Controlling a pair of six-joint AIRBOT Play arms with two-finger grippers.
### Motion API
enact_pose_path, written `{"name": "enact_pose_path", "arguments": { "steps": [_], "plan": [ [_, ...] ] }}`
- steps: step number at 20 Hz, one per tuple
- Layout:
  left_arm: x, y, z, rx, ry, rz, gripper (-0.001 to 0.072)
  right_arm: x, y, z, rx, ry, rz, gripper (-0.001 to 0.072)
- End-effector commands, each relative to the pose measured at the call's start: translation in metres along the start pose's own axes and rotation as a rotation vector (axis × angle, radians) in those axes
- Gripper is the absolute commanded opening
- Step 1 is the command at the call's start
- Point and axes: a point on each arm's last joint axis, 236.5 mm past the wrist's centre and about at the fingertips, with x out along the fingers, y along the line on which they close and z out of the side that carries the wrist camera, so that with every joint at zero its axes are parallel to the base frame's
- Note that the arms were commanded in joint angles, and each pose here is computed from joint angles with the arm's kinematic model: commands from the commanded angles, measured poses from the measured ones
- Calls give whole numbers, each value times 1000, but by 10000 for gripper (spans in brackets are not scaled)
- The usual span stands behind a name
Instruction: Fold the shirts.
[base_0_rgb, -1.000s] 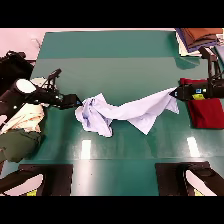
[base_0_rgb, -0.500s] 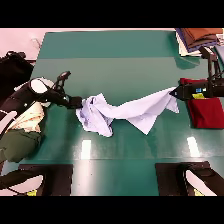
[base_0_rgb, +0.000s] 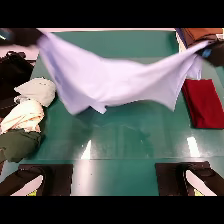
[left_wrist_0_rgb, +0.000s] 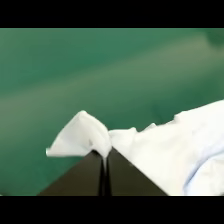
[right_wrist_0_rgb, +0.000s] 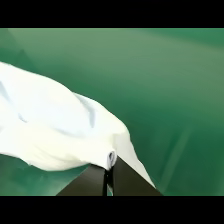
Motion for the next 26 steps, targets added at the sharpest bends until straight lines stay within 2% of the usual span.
{"name": "enact_pose_path", "arguments": {
  "steps": [1,4,7,9,12,14,17,21,22,23,24,25,26],
  "plan": [
    [-140,-18,99,97,-352,69,25,-61,12,43,-73,-133,-47,14],
    [-201,-31,132,102,-522,65,24,-95,3,52,-81,-166,-126,14],
    [-218,-34,151,107,-620,68,24,-124,-9,55,-63,-189,-220,14],
    [-192,-27,148,98,-583,70,25,-128,-19,53,-31,-183,-257,14],
    [-100,0,119,69,-402,96,25,-86,-42,23,72,-41,-223,13],
    [-15,22,74,13,-208,106,25,-33,-55,-15,151,147,-150,13],
    [117,54,-41,-83,179,114,25,55,-78,-87,244,436,-82,14],
    [215,91,-179,-232,528,143,28,151,-114,-160,318,631,-94,14],
    [222,99,-200,-258,579,148,58,166,-122,-166,334,638,-98,14],
    [223,107,-213,-283,616,154,354,178,-129,-170,343,644,-100,20],
    [220,116,-218,-300,635,165,550,186,-133,-170,346,653,-99,144],
    [214,126,-220,-311,644,179,545,191,-137,-168,347,660,-98,320],
    [205,135,-222,-320,664,190,545,190,-140,-165,351,672,-95,323]
  ]
}}
